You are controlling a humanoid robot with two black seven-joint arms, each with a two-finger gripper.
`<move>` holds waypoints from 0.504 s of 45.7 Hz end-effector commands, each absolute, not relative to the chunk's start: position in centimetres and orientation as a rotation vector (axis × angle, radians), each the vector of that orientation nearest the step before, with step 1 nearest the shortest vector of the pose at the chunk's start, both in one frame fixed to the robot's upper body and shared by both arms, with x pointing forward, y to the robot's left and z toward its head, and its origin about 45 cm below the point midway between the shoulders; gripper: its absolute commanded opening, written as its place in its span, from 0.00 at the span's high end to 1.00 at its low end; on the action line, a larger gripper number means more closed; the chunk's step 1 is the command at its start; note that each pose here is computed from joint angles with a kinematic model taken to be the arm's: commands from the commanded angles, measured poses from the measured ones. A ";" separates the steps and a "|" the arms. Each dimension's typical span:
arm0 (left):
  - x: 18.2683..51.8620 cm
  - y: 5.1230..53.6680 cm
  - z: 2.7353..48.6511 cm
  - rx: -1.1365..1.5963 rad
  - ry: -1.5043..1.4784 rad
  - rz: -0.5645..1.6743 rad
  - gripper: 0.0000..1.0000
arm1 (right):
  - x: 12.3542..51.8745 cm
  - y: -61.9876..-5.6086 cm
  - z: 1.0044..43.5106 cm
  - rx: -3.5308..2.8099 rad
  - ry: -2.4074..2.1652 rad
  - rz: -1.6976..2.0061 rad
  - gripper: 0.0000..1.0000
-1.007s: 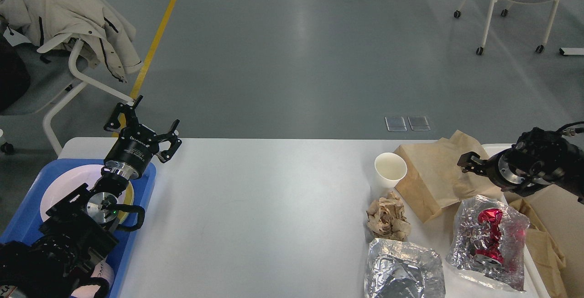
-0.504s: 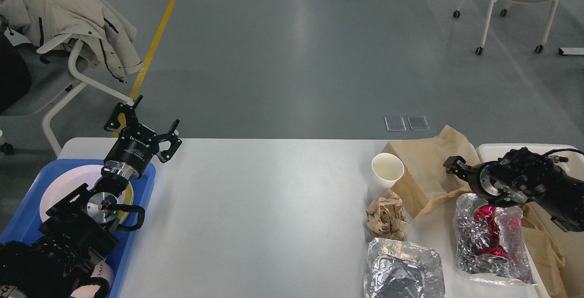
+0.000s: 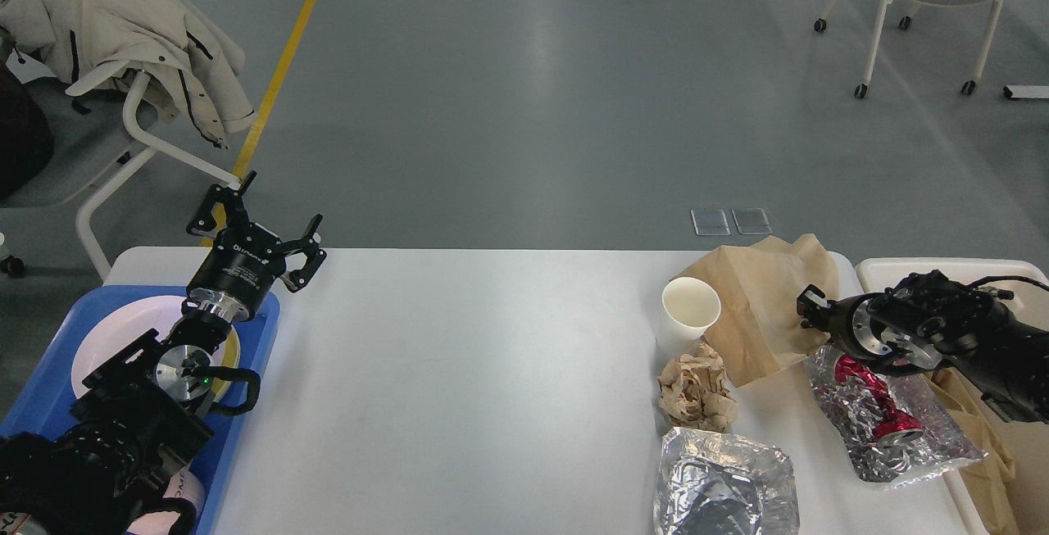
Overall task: Tidy desktop
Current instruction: 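Push the second brown paper bag into the bin with the right gripper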
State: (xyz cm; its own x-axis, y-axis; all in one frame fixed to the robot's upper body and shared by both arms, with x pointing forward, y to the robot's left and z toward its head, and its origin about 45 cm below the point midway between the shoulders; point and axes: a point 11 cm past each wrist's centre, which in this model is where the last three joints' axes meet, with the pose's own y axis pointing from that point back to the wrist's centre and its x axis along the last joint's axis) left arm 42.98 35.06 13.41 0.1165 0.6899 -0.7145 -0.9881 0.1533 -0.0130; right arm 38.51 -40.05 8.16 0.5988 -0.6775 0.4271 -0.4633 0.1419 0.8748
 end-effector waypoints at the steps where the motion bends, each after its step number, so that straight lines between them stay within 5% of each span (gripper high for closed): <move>1: 43.0 35.1 13.4 -0.572 0.646 1.331 0.00 | 38.6 -40.1 8.3 1.499 -1.016 -0.200 1.00; 9: 43.0 35.1 13.4 -0.571 0.647 1.331 0.00 | 39.6 -40.5 10.6 1.534 -1.003 -0.198 1.00; 23: 43.0 35.0 13.4 -0.571 0.646 1.330 0.00 | 44.0 -43.4 27.6 1.694 -0.914 -0.098 1.00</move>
State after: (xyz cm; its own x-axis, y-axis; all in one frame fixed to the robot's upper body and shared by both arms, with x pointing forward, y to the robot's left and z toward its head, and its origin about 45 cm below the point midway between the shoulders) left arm 42.97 35.05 13.40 0.1166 0.6901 -0.7142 -0.9880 0.1542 -0.0124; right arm 42.67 -42.52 20.60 0.6647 -0.6411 0.3835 -0.4932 0.0090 0.8699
